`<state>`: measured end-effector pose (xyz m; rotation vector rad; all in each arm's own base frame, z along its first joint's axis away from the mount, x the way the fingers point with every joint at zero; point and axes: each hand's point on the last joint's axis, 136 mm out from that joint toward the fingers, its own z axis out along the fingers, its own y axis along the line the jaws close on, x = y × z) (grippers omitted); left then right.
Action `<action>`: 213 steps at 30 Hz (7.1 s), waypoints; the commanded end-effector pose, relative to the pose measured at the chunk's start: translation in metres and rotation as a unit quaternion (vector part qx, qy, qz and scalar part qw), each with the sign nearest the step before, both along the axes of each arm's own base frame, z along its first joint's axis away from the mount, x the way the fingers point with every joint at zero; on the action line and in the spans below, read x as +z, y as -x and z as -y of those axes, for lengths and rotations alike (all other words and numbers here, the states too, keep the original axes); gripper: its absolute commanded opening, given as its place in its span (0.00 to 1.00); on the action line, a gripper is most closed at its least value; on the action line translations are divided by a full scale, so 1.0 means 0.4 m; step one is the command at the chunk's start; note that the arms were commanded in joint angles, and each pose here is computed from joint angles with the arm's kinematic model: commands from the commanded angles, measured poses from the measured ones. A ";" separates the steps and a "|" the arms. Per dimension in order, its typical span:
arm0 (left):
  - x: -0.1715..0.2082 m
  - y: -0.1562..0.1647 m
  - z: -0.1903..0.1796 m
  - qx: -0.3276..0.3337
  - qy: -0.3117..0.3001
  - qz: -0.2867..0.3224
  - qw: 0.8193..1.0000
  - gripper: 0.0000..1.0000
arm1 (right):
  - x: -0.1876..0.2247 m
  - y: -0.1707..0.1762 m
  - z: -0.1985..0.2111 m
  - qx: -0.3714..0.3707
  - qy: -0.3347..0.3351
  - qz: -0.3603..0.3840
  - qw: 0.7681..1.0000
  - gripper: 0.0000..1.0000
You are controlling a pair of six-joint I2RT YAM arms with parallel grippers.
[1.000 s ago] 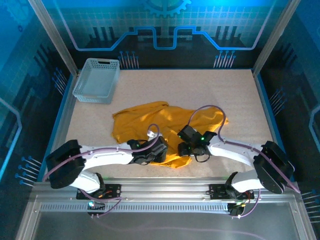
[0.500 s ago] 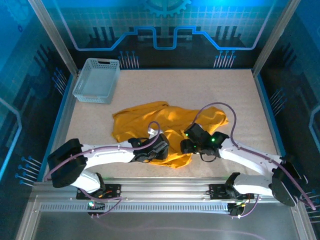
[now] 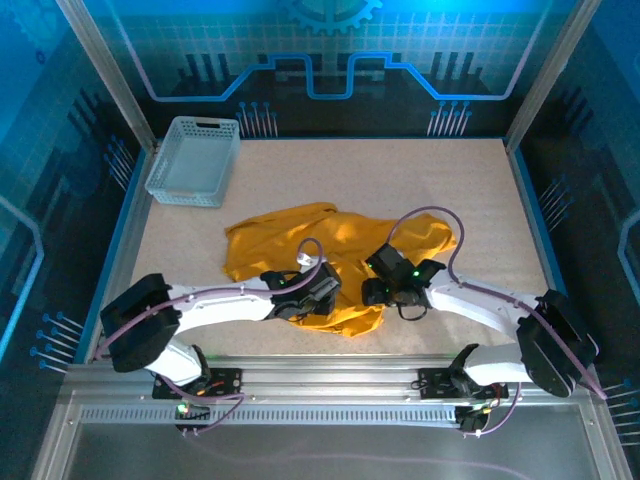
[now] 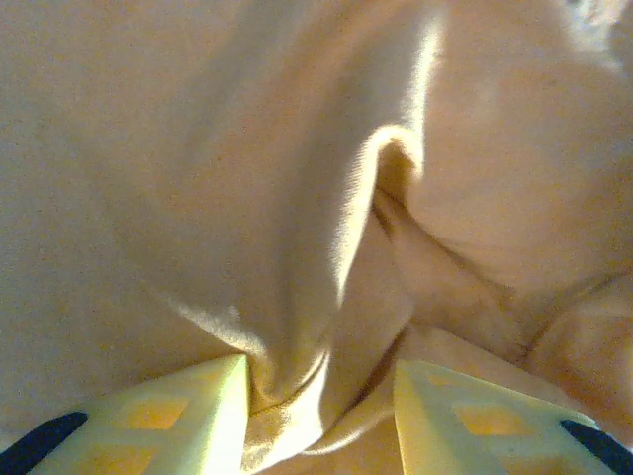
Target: Fold the inside-out t-shirt
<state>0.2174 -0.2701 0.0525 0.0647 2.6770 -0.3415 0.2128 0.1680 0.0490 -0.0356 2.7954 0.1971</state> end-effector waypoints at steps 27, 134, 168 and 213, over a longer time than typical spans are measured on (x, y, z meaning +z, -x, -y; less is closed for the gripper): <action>0.359 -0.053 -0.039 -0.030 0.197 0.129 0.972 0.00 | 0.227 -0.068 0.032 0.046 0.008 0.137 0.990 0.00; 0.144 0.137 -0.025 -0.109 0.115 0.081 0.984 0.36 | 0.011 0.022 0.005 -0.009 -0.054 0.040 0.998 0.00; 0.277 -0.102 0.079 -0.028 0.370 0.088 0.924 0.00 | 0.091 -0.021 0.047 -0.036 -0.054 0.108 0.992 0.00; 0.190 0.008 -0.091 -0.007 0.020 0.032 0.999 0.51 | 0.073 0.010 -0.188 0.086 -0.077 0.119 0.986 0.00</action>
